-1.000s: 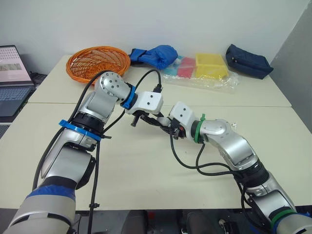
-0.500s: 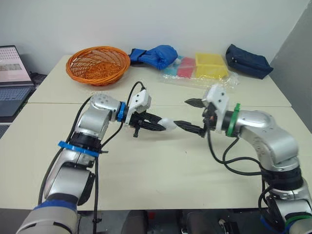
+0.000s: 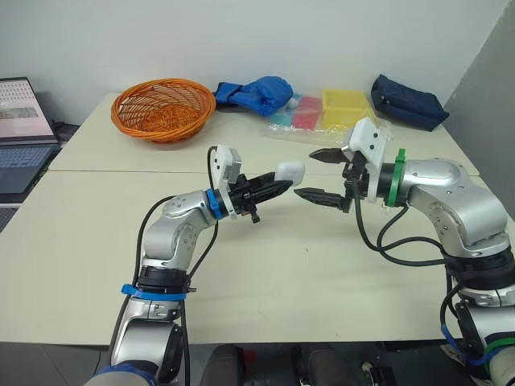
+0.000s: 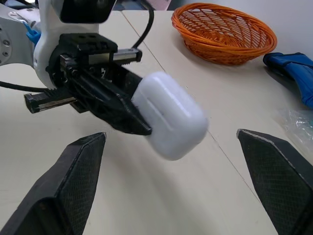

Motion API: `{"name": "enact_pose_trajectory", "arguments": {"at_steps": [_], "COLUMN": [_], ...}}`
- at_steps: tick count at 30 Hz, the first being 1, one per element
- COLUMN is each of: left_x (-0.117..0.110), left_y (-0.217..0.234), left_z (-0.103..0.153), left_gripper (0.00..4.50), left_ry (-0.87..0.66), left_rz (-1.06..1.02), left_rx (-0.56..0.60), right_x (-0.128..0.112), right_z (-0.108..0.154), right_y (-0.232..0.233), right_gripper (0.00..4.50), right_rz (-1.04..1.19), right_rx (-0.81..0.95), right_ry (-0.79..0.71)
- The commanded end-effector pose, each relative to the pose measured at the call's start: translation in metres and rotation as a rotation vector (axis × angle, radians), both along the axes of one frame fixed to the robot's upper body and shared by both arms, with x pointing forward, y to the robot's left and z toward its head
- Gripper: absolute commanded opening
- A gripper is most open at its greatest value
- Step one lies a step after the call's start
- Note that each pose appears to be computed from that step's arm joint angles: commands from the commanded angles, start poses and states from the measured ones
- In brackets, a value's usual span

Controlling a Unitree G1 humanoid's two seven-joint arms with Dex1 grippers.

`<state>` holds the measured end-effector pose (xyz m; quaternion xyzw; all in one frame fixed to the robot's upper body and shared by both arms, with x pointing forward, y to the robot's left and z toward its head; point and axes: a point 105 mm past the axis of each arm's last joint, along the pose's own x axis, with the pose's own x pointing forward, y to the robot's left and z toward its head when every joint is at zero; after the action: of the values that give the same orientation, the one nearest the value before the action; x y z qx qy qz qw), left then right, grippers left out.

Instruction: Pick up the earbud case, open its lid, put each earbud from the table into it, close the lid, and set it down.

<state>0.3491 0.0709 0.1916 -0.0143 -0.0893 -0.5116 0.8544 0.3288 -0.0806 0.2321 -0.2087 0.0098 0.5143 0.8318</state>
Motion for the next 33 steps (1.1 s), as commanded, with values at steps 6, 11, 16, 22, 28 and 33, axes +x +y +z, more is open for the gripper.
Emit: {"name": "enact_pose_trajectory", "arguments": {"at_steps": [6, 11, 16, 22, 28, 33], "left_x": [-0.01, -0.021, -0.021, -0.025, -0.026, -0.027], "left_y": [0.003, 0.006, 0.007, 0.002, 0.001, 0.001], "left_z": [-0.008, -0.002, -0.008, -0.009, -0.009, -0.01], "left_gripper": [0.74, 0.74, 0.74, 0.74, 0.74, 0.74], "left_ry": [-0.047, -0.081, -0.114, -0.171, -0.202, -0.196], "left_rz": [0.069, -0.037, -0.053, -0.081, -0.09, -0.098], "left_rx": [-0.021, -0.124, -0.135, -0.13, -0.13, -0.14], "right_x": [-0.006, -0.007, 0.001, 0.004, 0.007, 0.013], "right_z": [0.028, 0.028, 0.026, 0.029, 0.031, 0.03], "right_y": [-0.002, 0.003, 0.005, 0.004, 0.008, 0.008], "right_gripper": [4.48, 4.48, 4.48, 4.48, 4.48, 4.48], "right_rz": [0.054, 0.089, 0.081, 0.067, 0.064, 0.048], "right_rx": [0.053, 0.062, 0.042, 0.057, 0.061, 0.042], "right_ry": [-0.054, -0.046, -0.06, -0.055, -0.054, -0.063]}}
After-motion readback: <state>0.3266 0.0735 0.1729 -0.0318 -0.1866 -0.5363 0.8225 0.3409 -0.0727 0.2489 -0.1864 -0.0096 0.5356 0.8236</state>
